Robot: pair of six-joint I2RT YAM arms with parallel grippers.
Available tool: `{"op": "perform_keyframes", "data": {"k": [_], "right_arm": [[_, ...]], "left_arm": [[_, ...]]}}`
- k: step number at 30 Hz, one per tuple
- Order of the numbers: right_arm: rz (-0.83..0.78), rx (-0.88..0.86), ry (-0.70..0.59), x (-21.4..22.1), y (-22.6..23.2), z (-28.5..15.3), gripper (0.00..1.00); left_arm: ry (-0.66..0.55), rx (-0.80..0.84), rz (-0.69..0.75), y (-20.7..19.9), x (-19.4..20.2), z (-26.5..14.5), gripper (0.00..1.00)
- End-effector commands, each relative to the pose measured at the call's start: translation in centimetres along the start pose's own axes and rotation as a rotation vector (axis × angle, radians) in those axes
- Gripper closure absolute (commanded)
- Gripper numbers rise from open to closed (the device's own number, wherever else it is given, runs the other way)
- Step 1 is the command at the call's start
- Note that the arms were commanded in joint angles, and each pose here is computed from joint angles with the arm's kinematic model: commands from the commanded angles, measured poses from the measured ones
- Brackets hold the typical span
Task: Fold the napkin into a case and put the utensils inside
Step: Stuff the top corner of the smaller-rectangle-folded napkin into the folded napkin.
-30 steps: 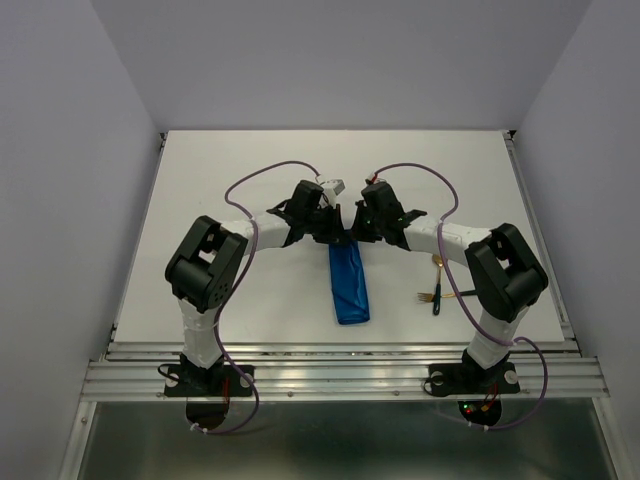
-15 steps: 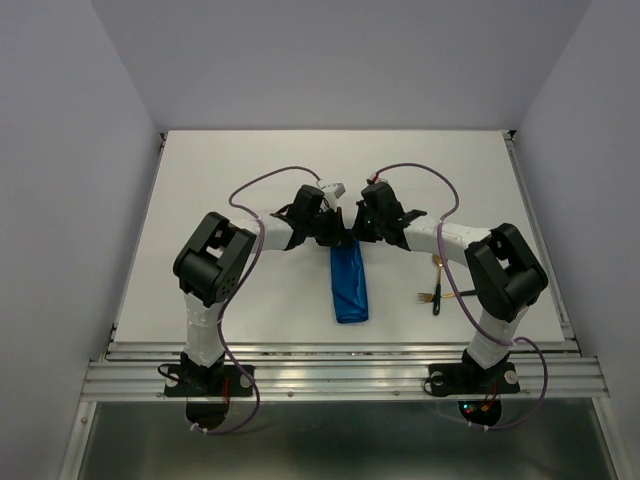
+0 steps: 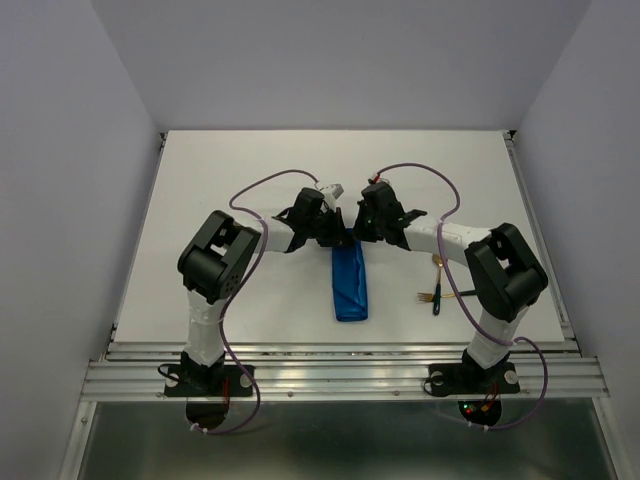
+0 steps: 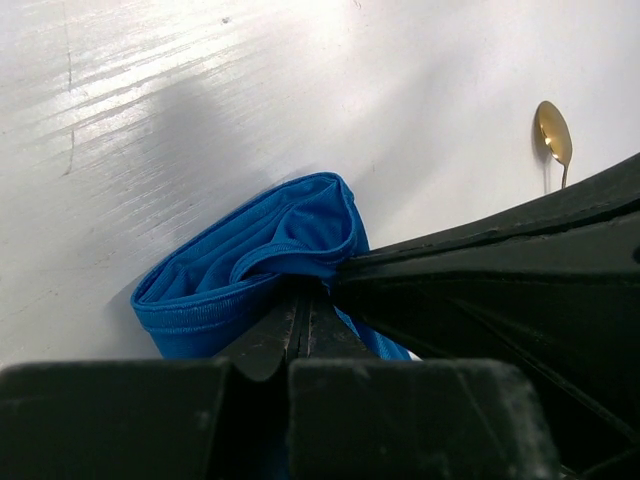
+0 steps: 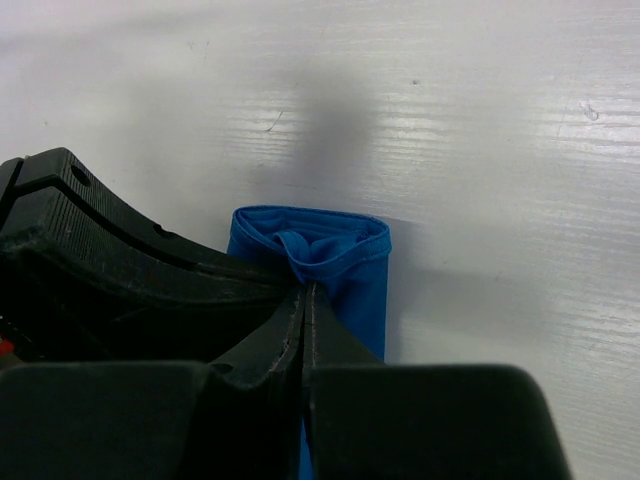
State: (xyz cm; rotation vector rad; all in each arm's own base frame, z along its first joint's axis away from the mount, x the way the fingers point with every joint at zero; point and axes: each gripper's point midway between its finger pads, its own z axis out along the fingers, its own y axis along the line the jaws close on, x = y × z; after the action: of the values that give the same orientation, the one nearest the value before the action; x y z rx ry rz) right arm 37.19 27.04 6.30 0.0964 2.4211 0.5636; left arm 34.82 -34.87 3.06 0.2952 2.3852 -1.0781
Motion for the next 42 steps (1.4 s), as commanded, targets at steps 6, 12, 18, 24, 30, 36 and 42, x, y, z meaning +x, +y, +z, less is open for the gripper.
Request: {"op": "perform_keyframes", "data": {"k": [6, 12, 18, 24, 30, 36, 42], "right_arm": [[0.016, -0.011, -0.035, -1.1, 1.0, 0.2, 0.99], [0.01, -0.005, -0.039, -1.2, 0.9, 0.2, 0.99], [0.007, -0.019, -0.034, -1.3, 1.3, 0.2, 0.99], [0.006, -0.02, -0.045, -1.6, 1.4, 0.1, 0.99], [0.009, -0.015, -0.045, -1.6, 1.4, 0.1, 0.99], [0.01, -0.018, -0.041, -1.5, 1.4, 0.2, 0.99], [0.007, -0.019, -0.042, -1.5, 1.4, 0.0, 0.99]], "left_arm": [[-0.084, 0.048, 0.061, -3.4, -3.3, -2.9, 1.0], [-0.061, 0.033, 0.109, -4.2, -3.6, -4.6, 1.0], [-0.049, -0.011, 0.086, -2.7, -2.8, -5.0, 1.0], [-0.031, -0.021, 0.051, -1.7, -2.2, -3.8, 1.0], [-0.083, -0.03, -0.025, -1.3, -1.3, -4.8, 1.0], [-0.152, -0.092, -0.062, -0.3, -1.6, -6.0, 1.0], [-0.208, -0.115, -0.069, 0.3, -2.7, -7.3, 1.0]]}}
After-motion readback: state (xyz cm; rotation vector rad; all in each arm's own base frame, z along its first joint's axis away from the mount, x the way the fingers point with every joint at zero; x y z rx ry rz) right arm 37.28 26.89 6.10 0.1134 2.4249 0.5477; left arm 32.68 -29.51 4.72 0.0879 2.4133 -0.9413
